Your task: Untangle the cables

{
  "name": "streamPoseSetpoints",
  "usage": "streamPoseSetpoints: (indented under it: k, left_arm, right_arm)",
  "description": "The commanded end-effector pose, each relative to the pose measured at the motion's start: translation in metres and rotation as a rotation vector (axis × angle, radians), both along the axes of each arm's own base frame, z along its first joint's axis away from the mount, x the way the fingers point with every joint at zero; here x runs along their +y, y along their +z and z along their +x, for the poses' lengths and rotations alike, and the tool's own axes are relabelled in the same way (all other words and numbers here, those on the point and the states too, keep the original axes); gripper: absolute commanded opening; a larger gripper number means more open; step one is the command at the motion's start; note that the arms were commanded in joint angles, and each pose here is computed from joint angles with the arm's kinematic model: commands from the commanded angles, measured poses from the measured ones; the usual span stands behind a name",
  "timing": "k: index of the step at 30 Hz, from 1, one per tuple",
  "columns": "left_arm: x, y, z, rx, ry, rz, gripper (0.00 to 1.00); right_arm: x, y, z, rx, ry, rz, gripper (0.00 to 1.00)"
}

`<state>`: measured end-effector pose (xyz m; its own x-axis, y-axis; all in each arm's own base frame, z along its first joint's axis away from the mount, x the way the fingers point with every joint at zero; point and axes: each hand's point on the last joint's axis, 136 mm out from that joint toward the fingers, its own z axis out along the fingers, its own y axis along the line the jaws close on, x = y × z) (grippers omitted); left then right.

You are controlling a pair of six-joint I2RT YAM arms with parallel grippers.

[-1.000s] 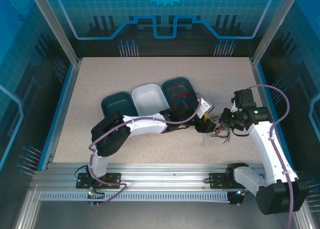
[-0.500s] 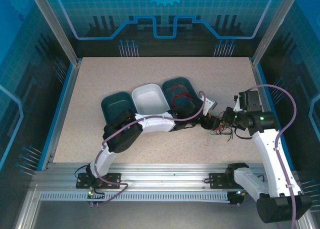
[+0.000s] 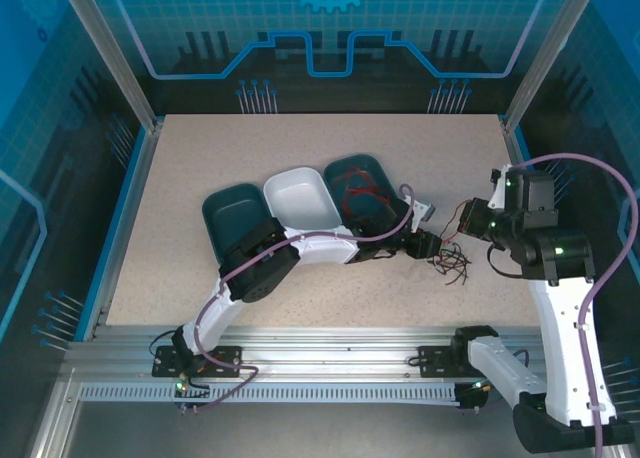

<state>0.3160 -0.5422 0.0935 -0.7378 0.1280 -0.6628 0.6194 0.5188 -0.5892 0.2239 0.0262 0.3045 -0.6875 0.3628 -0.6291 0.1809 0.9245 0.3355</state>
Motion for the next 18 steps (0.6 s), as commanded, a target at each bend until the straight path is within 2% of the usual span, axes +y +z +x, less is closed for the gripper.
streamPoseSetpoints:
  k: [1,12,18]
  left_arm:
    - [-0.006,-0.002,-0.003,0.022,-0.009,-0.004,0.49]
    - [-0.001,-0.012,-0.006,0.043,-0.004,0.014,0.49]
    - [0.003,0.003,-0.009,0.034,-0.009,-0.005,0.52]
  right_arm:
    - [-0.003,0.025,-0.003,-0.052,0.015,-0.045,0.00]
    - [-0.013,0.113,-0.006,-0.264,-0.002,-0.113,0.00]
    - [-0.019,0.143,-0.012,-0.342,-0.020,-0.144,0.00]
